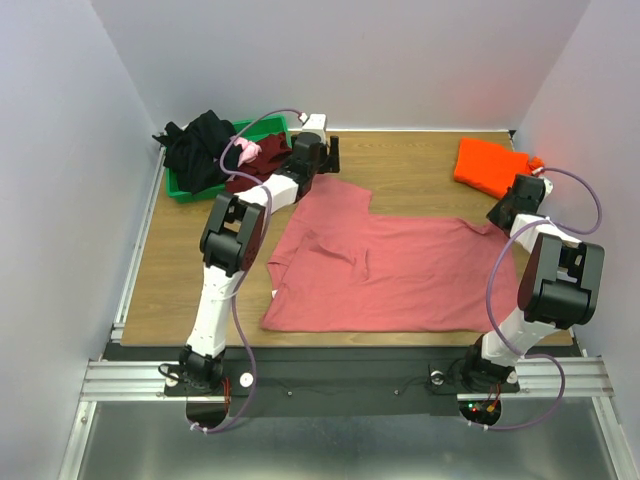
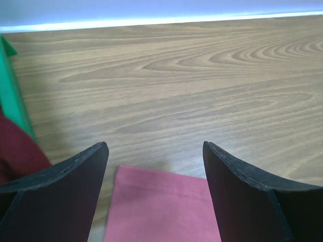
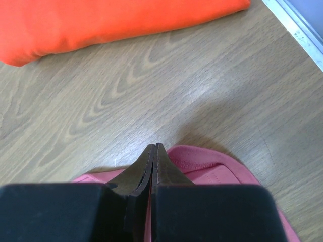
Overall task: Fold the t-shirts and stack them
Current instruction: Fold the tshirt
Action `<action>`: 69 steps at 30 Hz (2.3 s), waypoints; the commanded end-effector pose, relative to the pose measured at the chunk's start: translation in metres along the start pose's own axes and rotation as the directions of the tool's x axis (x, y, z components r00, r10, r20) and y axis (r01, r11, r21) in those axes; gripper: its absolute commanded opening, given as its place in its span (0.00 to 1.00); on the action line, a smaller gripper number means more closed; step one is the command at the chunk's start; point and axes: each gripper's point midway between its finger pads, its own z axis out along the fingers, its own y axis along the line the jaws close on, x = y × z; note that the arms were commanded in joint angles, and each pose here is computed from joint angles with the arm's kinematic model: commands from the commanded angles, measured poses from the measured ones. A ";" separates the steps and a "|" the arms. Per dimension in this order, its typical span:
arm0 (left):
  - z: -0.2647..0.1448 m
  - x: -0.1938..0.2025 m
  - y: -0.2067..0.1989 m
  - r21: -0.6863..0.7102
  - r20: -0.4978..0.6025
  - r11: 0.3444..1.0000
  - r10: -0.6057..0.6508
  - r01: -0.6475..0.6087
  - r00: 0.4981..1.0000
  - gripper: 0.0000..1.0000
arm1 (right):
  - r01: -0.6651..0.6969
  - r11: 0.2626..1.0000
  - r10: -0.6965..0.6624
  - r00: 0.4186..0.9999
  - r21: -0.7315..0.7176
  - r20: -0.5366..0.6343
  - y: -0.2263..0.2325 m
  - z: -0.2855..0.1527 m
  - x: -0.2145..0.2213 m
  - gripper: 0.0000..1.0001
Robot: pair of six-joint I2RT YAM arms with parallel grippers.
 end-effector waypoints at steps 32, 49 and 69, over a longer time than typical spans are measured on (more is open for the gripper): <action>0.015 0.029 0.037 -0.237 -0.187 0.969 0.022 -0.067 0.982 0.69 | -0.018 0.997 0.020 0.999 -0.072 0.033 0.016 -0.009 -0.013 0.00; 0.023 0.032 0.045 -0.212 -0.221 0.975 0.025 -0.073 0.975 0.38 | -0.019 0.997 0.022 0.999 -0.077 0.032 0.016 -0.010 -0.013 0.00; 0.020 0.048 0.037 -0.157 -0.268 0.985 0.022 -0.067 0.963 0.29 | -0.020 0.997 0.023 0.999 -0.072 0.037 0.016 -0.011 -0.014 0.00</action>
